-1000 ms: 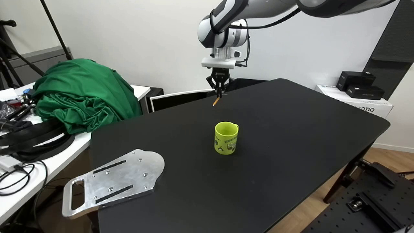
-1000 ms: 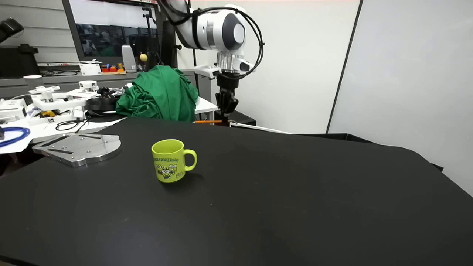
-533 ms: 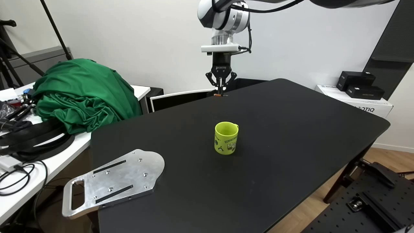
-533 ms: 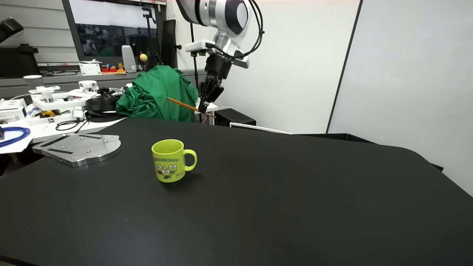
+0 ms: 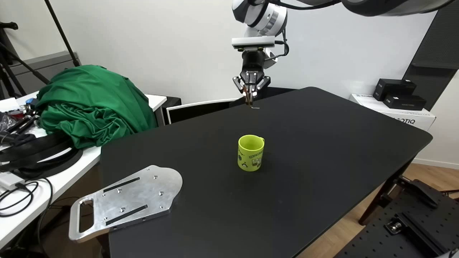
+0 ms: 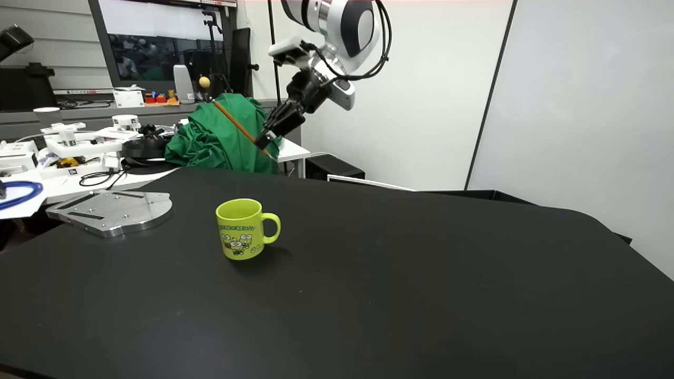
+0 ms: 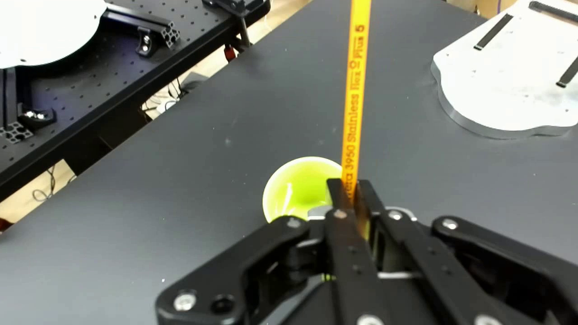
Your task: Place orange object on the table into the green mug
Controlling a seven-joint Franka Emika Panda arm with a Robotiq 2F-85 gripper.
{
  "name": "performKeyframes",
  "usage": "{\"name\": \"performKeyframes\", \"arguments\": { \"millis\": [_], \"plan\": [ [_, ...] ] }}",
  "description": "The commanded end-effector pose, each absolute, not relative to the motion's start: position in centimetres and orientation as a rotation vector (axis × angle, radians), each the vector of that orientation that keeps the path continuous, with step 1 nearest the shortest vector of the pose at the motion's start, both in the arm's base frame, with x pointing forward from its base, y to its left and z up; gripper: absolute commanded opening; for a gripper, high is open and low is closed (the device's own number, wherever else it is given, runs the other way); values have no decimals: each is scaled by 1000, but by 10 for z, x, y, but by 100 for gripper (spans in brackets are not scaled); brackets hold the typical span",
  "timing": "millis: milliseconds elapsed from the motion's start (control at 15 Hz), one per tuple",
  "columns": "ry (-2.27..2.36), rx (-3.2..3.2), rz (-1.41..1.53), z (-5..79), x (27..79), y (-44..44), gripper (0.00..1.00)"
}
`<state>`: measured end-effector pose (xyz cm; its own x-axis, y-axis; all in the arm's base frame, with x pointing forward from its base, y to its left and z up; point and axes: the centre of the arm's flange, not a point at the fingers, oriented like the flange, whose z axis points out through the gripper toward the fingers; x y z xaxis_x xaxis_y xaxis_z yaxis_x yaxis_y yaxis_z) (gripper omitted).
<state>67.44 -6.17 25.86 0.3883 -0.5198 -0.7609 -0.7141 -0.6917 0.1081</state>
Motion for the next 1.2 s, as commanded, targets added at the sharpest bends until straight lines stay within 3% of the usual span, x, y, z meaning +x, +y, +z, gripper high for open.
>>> {"name": "performKeyframes", "arguments": {
  "millis": [0, 1133],
  "plan": [
    [1092, -2292, 1310, 243, 680, -62, 2],
    [1168, -2049, 1475, 178, 656, -66, 2]
  ]
}}
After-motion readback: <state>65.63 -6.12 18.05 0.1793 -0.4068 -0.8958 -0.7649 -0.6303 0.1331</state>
